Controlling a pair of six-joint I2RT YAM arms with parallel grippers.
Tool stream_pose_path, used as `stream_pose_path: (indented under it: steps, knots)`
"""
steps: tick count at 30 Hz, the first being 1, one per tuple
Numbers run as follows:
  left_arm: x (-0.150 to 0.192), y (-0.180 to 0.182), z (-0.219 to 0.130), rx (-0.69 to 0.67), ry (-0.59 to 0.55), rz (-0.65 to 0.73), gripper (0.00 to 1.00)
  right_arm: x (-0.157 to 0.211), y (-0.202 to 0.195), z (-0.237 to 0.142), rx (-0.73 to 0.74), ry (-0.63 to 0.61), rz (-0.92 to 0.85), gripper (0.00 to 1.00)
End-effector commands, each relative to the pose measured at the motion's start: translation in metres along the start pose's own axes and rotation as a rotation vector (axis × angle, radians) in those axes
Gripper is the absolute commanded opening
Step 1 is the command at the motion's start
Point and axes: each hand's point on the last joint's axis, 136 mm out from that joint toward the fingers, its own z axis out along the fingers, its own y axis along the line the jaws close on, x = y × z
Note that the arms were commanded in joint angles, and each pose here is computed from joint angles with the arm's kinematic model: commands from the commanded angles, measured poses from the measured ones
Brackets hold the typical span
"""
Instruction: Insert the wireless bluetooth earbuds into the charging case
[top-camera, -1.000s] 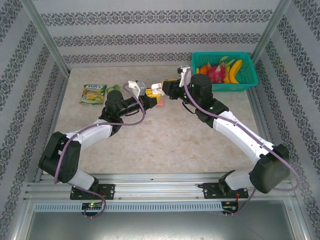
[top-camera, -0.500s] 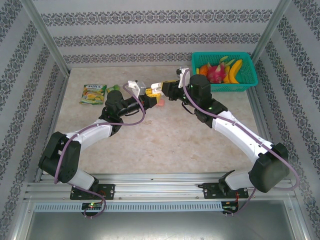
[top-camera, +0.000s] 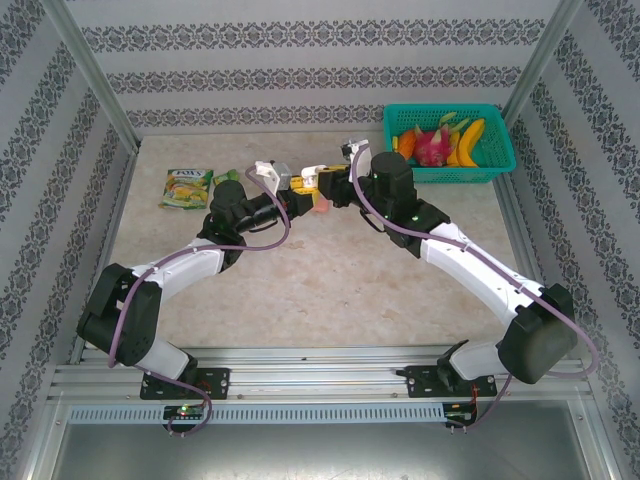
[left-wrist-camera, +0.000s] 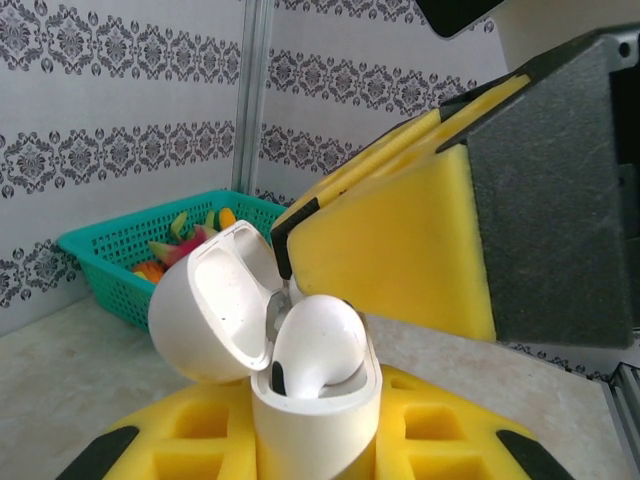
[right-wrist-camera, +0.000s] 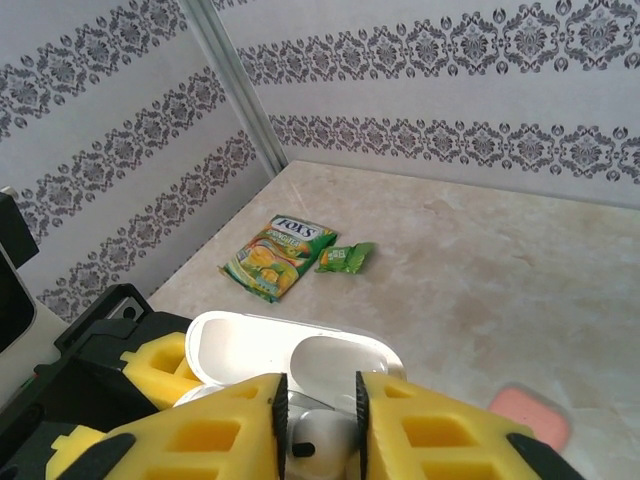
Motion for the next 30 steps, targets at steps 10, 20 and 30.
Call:
stream_pose_path:
  steps: [10, 20, 30]
  knots:
    - [-0.033, -0.007, -0.003, 0.017, -0.095, 0.078, 0.0, -0.039, 0.013, -0.022, 0.003, -0.085, 0.017, 0.53]
    - [-0.026, -0.008, -0.003, 0.03, -0.089, 0.077, 0.0, -0.076, -0.001, -0.046, 0.051, -0.165, 0.07, 0.55]
    - [-0.013, -0.026, -0.004, 0.132, -0.041, 0.129, 0.0, -0.07, -0.045, 0.007, 0.166, 0.187, 0.176, 0.45]
